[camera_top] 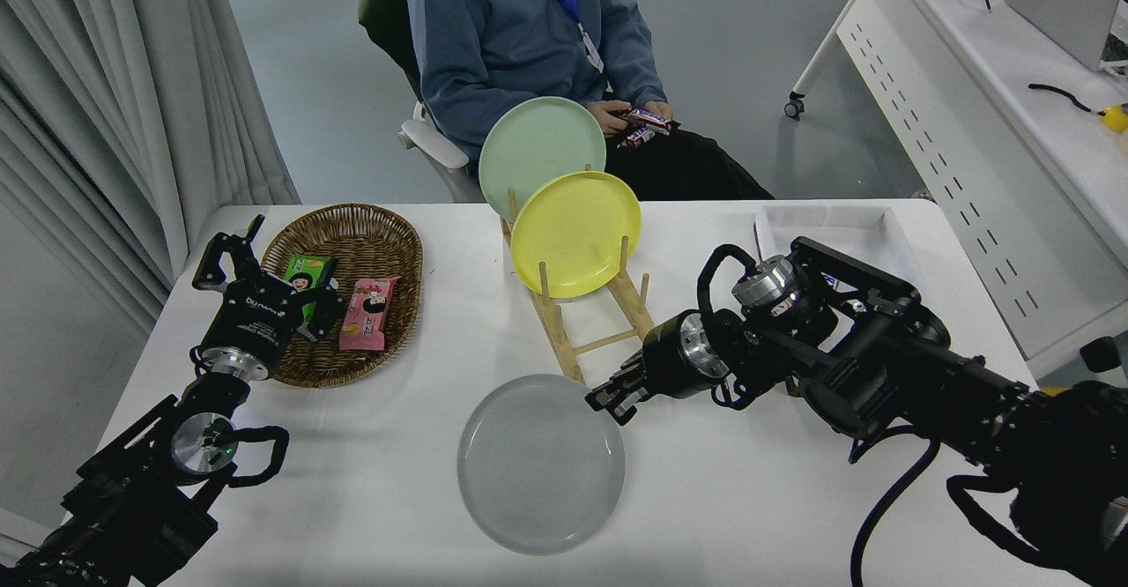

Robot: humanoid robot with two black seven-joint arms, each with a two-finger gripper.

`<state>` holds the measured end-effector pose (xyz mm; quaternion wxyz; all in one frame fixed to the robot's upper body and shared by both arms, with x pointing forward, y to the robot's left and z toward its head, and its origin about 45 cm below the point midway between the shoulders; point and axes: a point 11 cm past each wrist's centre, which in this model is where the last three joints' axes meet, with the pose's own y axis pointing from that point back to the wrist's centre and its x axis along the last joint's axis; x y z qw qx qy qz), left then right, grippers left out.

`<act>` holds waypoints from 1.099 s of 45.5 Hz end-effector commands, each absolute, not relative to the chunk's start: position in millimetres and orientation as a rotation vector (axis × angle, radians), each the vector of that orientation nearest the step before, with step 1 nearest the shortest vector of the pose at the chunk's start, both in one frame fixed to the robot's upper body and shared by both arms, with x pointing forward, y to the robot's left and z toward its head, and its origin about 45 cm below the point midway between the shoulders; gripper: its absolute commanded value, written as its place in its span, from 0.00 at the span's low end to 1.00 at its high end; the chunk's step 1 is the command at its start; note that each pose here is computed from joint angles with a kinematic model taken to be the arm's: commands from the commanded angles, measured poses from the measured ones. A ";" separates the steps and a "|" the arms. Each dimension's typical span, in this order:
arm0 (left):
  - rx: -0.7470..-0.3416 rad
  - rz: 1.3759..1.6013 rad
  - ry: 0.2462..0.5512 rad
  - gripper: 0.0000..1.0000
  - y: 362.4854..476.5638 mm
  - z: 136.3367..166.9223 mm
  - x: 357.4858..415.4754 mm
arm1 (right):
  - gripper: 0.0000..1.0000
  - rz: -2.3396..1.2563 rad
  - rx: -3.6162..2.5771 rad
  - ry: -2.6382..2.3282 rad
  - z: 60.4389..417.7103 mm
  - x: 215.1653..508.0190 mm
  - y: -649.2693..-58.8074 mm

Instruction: Place the plate on the table

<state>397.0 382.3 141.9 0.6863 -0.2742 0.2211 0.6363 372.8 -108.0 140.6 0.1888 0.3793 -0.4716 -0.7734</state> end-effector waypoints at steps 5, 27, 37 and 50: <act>-0.613 1.424 0.495 1.00 382.1 141.9 397.0 | 0.00 -2.246 0.935 -1.343 115.3 365.7 -108.6; -0.614 1.426 0.496 1.00 382.6 141.6 396.8 | 0.00 -2.265 0.879 -1.384 104.6 365.7 -119.9; -0.613 1.424 0.495 1.00 382.1 141.9 397.0 | 0.00 -2.262 0.876 -1.392 103.7 366.2 -121.7; -0.613 1.426 0.495 1.00 382.5 141.6 396.8 | 0.00 -2.256 0.874 -1.420 105.0 371.0 -128.3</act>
